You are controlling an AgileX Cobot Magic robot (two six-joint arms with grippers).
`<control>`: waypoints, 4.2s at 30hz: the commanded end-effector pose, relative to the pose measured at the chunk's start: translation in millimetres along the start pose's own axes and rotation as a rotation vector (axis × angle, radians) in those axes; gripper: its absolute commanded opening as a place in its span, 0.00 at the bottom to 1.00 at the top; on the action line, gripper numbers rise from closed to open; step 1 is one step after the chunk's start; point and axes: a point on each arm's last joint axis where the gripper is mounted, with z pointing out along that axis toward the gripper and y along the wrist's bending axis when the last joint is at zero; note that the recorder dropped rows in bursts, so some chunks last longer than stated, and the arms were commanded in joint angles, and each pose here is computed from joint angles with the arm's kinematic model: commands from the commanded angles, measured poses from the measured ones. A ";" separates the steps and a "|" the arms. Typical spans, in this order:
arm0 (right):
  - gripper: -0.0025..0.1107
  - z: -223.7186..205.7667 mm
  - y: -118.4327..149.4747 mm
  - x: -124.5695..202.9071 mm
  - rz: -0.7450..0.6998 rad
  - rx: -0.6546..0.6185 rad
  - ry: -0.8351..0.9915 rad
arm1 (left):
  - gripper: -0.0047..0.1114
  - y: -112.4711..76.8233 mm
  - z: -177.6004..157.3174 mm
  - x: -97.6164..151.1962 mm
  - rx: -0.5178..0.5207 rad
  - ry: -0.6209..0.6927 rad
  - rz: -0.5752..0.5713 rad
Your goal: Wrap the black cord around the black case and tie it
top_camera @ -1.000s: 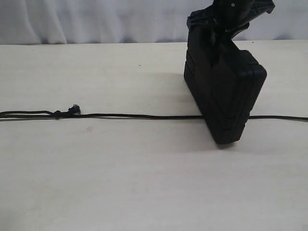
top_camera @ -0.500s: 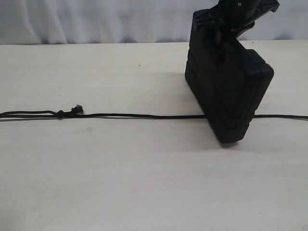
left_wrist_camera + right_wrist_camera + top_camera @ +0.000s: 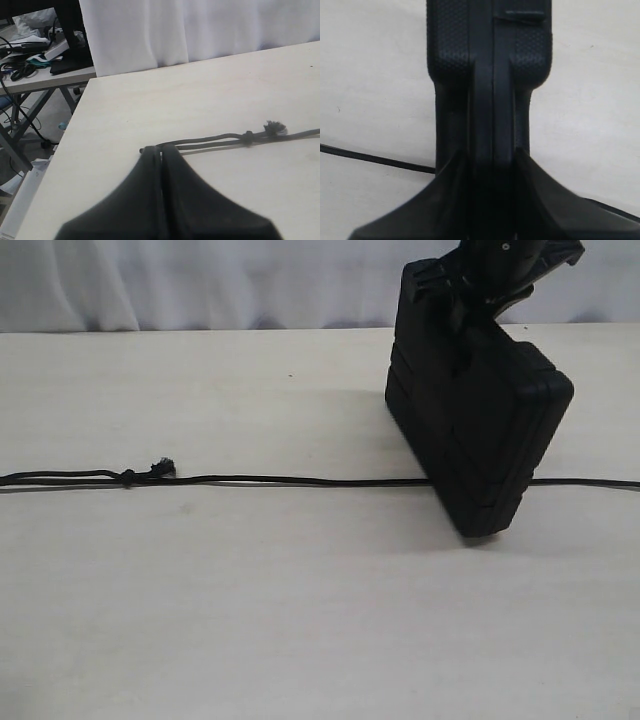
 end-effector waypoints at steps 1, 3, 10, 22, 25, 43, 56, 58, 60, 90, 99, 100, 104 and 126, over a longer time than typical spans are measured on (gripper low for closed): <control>0.06 -6.1 -6.8 -0.9 -0.017 0.036 -0.021 | 0.04 -0.1 0.1 0.0 -0.001 -0.007 0.000; 0.06 -6.1 -6.8 -0.9 -0.021 0.036 -0.021 | 0.04 -0.1 0.1 0.0 -0.001 -0.007 0.000; 0.06 -6.1 -6.8 -0.9 -0.021 0.036 -0.021 | 0.04 0.0 0.1 -0.2 -0.002 -0.010 0.005; 0.06 -6.1 -6.8 -0.9 -0.036 0.037 -0.021 | 0.04 3.2 -13.9 -47.9 0.063 -0.563 -0.352; 0.06 -6.1 -6.8 -0.9 -0.036 0.037 -0.021 | 0.04 6.1 -20.2 -56.4 0.132 -0.680 -0.578; 0.06 -6.1 -6.8 -0.9 -0.036 0.037 -0.021 | 0.04 -17.5 43.2 -188.1 0.426 -0.383 -0.254; 0.06 -6.1 -6.5 -0.9 -0.035 0.034 -0.021 | 0.04 -47.4 237.1 -133.2 0.632 0.254 0.121; 0.06 -6.1 -6.5 -0.9 -0.035 0.034 -0.021 | 0.04 -39.2 255.0 -116.4 0.506 0.327 0.091; 0.06 -6.1 -6.5 -0.9 -0.035 0.034 -0.021 | 0.04 -35.9 265.5 -104.9 0.444 0.366 0.097; 0.06 -6.1 -6.0 -0.8 -0.034 0.027 -0.020 | 0.04 -139.4 264.9 -104.4 1.084 0.119 0.125; 0.06 -6.1 -7.4 -1.0 -0.039 0.043 -0.021 | 0.04 -237.7 246.0 -89.0 1.115 -0.077 0.145; 0.06 -6.1 -7.4 -1.0 -0.039 0.043 -0.021 | 0.04 -244.8 242.0 -92.0 1.140 -0.131 0.086; 0.06 -6.1 -7.4 -1.0 -0.039 0.043 -0.021 | 0.04 -272.4 229.7 -90.5 1.162 -0.273 -0.066; 0.06 -6.1 -6.5 -0.9 -0.036 0.033 -0.021 | 0.04 -370.1 202.2 -115.6 1.293 -0.400 0.118</control>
